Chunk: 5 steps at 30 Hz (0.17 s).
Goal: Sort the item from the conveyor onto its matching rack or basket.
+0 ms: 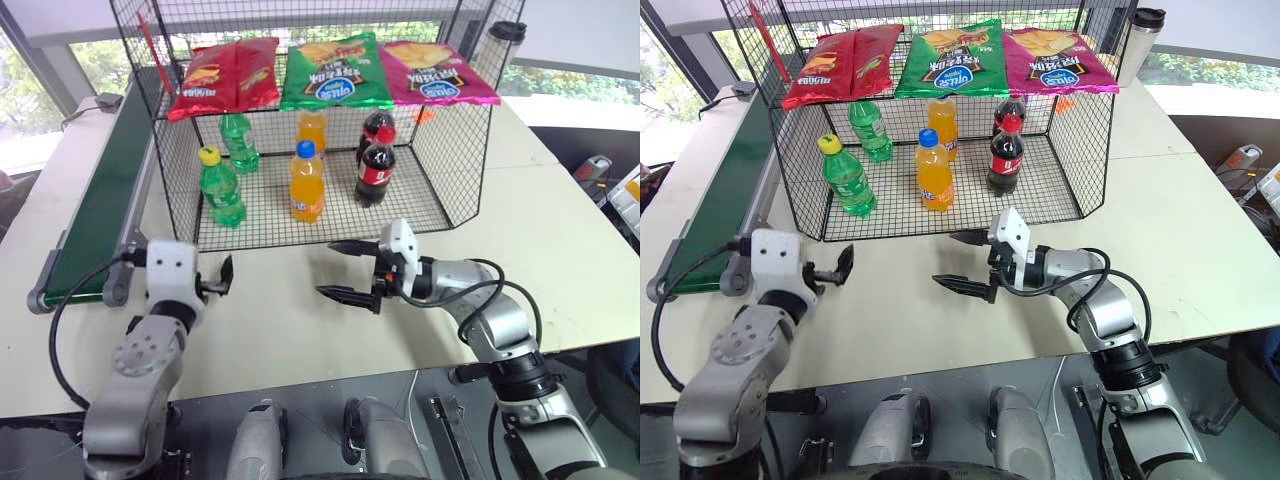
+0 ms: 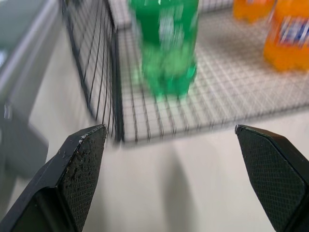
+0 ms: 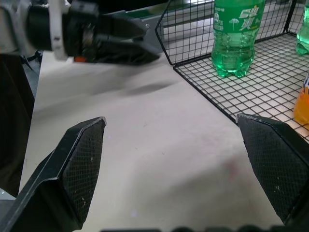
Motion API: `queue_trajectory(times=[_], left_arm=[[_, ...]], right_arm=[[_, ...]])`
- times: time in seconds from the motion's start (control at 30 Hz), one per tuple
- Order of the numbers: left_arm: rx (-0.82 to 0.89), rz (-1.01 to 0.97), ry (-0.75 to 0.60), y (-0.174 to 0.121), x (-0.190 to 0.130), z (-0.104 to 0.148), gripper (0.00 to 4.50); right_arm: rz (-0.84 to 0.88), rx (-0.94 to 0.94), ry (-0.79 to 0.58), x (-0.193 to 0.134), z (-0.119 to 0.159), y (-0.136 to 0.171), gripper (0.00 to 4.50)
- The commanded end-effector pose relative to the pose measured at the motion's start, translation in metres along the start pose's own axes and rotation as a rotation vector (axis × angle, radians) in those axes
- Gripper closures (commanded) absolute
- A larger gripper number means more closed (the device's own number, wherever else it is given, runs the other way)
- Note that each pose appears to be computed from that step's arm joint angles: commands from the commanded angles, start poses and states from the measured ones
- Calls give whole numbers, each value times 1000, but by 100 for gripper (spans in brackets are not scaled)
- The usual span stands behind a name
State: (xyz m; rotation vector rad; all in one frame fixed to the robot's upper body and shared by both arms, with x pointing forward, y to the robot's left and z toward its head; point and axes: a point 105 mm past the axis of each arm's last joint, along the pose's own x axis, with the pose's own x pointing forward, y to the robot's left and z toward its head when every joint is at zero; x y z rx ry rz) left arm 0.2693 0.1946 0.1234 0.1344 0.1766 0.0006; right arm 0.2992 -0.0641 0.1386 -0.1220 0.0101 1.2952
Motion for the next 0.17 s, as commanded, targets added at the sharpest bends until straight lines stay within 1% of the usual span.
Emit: queue_trajectory(times=[0.03, 0.17], left_arm=[[1, -5, -45, -1, -7, 7, 7], [4, 7, -17, 0, -7, 0, 7]], right_arm=[[-11, -38, -15, -4, 5, -2, 0], [-17, -42, -11, -4, 4, -3, 0]])
